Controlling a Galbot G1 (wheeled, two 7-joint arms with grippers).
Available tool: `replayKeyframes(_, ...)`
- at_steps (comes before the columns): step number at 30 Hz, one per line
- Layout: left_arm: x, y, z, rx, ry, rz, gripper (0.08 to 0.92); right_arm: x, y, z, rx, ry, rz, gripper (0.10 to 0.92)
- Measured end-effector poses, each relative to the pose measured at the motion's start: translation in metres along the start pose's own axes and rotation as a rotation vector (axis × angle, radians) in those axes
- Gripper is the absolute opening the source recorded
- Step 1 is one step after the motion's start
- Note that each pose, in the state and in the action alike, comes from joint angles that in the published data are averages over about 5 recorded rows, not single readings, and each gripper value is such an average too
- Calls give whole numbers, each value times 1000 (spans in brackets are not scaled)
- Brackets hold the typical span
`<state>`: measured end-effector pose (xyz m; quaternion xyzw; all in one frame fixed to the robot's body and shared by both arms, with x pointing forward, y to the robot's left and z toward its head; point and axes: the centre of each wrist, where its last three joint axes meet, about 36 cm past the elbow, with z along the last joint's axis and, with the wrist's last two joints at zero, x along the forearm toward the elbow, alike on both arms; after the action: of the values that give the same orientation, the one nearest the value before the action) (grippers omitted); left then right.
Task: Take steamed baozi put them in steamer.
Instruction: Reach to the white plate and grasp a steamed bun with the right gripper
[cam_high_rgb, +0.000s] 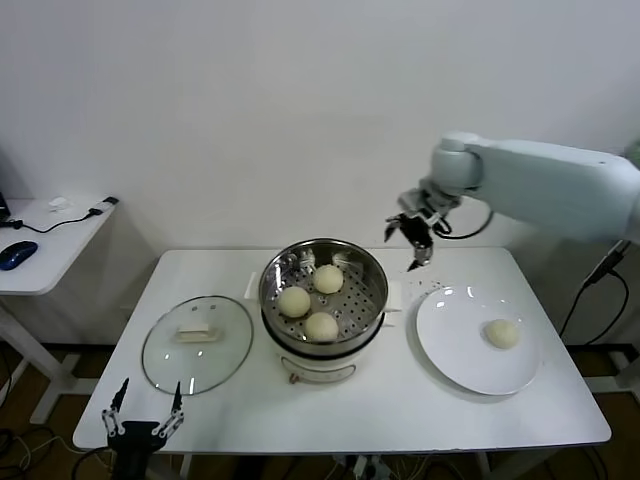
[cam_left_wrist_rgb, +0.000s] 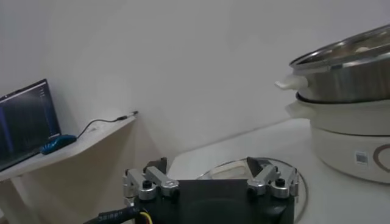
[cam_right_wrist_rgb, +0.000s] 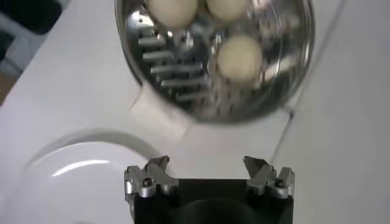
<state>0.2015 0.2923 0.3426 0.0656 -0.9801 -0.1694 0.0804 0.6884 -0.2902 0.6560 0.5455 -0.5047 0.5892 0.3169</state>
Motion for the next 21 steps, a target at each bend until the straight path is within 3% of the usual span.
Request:
replayKeyframes(9,2,2,0,-11,9,0,823,-42,65,99,-246,67,-55,823)
replayKeyframes(21,5,0,2,-22,28,-2,823,-103,124,163,-371,135,-114,823)
